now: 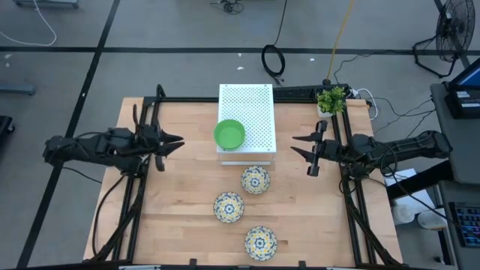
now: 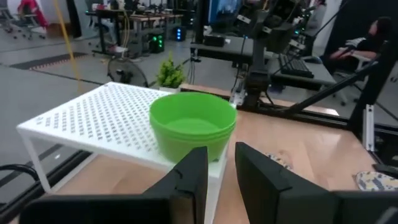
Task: Pick & Place Mini bowls
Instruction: Put the top white bowl on the shelf
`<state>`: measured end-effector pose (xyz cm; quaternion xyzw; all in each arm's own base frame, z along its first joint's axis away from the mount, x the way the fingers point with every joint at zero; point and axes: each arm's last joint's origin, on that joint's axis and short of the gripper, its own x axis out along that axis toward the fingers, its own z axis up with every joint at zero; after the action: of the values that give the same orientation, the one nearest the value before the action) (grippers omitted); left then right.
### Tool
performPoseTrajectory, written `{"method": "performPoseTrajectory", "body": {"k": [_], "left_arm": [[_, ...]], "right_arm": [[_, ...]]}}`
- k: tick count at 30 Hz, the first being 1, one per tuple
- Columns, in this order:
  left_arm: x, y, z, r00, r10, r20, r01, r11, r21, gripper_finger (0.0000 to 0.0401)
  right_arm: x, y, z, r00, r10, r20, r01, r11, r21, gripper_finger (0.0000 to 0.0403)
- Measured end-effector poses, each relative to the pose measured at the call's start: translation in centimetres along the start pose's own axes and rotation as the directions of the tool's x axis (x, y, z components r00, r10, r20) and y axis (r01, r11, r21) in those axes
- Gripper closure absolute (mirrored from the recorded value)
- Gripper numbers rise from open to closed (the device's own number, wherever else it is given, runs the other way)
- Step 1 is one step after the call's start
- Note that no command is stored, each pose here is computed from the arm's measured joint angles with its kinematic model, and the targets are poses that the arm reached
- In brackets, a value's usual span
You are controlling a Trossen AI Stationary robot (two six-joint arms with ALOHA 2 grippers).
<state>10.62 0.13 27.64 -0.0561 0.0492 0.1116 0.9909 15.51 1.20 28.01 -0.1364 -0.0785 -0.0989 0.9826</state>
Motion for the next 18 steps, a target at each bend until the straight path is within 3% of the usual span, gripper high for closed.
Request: {"method": "performPoseTrajectory", "body": {"k": [5, 7, 12, 16, 18], "left_arm": [[0.4, 0.3, -1.8, 1.000, 0.013, 0.020, -0.013, 1.000, -0.014, 0.0316], [0.5, 0.3, -2.1, 0.999, 0.012, 0.031, -0.012, 1.000, -0.005, 0.0316], [0.7, 0.3, -2.3, 0.999, 0.011, 0.038, -0.012, 1.000, 0.017, 0.0316], [0.7, 0.3, -2.3, 0.999, 0.011, 0.040, -0.012, 1.000, 0.021, 0.0316], [0.7, 0.3, -2.3, 0.999, 0.011, 0.040, -0.012, 1.000, 0.021, 0.0316]], "right_arm": [[1.0, 1.6, -0.3, 0.976, 0.211, 0.058, -0.212, 0.977, 0.015, 0.0273], [2.0, 2.6, -0.4, 0.969, 0.245, 0.038, -0.245, 0.970, 0.006, 0.0273], [5.3, 5.6, -0.6, 0.966, 0.178, -0.189, -0.188, 0.982, -0.033, 0.0272], [7.7, 8.5, -1.6, 0.872, 0.115, -0.476, -0.173, 0.982, -0.079, 0.0272], [8.7, 9.2, -1.6, 0.811, 0.007, -0.585, -0.073, 0.993, -0.090, 0.0272]]}}
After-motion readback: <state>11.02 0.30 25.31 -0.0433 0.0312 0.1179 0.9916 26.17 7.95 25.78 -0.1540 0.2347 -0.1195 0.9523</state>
